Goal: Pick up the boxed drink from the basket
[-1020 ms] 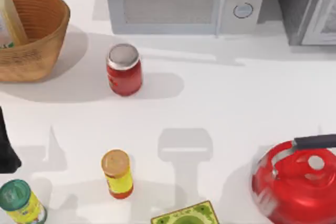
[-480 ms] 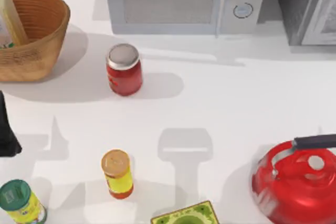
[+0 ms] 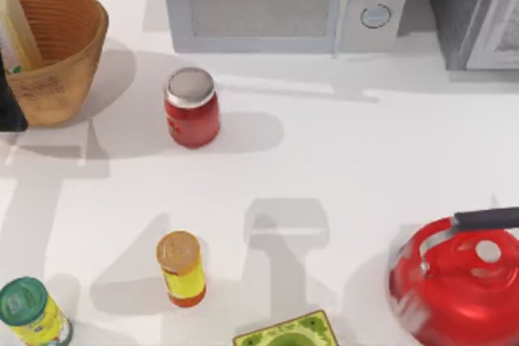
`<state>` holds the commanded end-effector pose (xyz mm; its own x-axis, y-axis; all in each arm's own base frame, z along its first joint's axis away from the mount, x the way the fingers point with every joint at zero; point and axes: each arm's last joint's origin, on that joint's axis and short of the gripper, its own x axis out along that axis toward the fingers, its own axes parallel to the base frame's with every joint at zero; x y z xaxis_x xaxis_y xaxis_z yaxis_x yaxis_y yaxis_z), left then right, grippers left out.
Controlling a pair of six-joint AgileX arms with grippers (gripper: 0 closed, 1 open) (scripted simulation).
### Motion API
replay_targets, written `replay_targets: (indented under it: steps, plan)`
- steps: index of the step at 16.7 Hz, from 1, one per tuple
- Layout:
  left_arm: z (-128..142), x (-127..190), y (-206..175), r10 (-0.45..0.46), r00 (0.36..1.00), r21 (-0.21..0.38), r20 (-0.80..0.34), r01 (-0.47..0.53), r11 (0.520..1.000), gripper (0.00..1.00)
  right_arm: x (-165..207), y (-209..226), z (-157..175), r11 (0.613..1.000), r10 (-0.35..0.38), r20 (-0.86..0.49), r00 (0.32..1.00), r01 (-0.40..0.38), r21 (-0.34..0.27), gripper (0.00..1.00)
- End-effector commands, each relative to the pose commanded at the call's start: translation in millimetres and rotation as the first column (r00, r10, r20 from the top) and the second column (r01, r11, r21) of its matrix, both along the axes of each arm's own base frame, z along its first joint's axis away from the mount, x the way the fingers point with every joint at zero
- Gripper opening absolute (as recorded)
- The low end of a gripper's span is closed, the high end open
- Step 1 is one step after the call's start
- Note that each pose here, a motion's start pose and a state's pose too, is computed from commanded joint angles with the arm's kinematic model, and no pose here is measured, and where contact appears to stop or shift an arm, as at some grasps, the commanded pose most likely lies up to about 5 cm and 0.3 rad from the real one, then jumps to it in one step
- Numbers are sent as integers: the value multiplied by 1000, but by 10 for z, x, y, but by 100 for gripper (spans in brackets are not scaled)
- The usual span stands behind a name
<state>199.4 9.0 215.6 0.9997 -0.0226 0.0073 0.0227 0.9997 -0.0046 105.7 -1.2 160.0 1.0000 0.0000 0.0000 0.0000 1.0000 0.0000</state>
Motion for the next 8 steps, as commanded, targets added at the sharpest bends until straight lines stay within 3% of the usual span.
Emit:
replay_targets:
  steps: [4, 8]
  plan:
    - [-97, 552, 98, 1, 1000, 0, 10, -1, 1000, 100, 0, 0, 0, 1000, 0, 0, 1000, 0, 0, 100]
    - [-411, 1006, 206, 4, 1000, 2, 4, -4, 1000, 100, 0, 0, 0, 1000, 0, 0, 1000, 0, 0, 100]
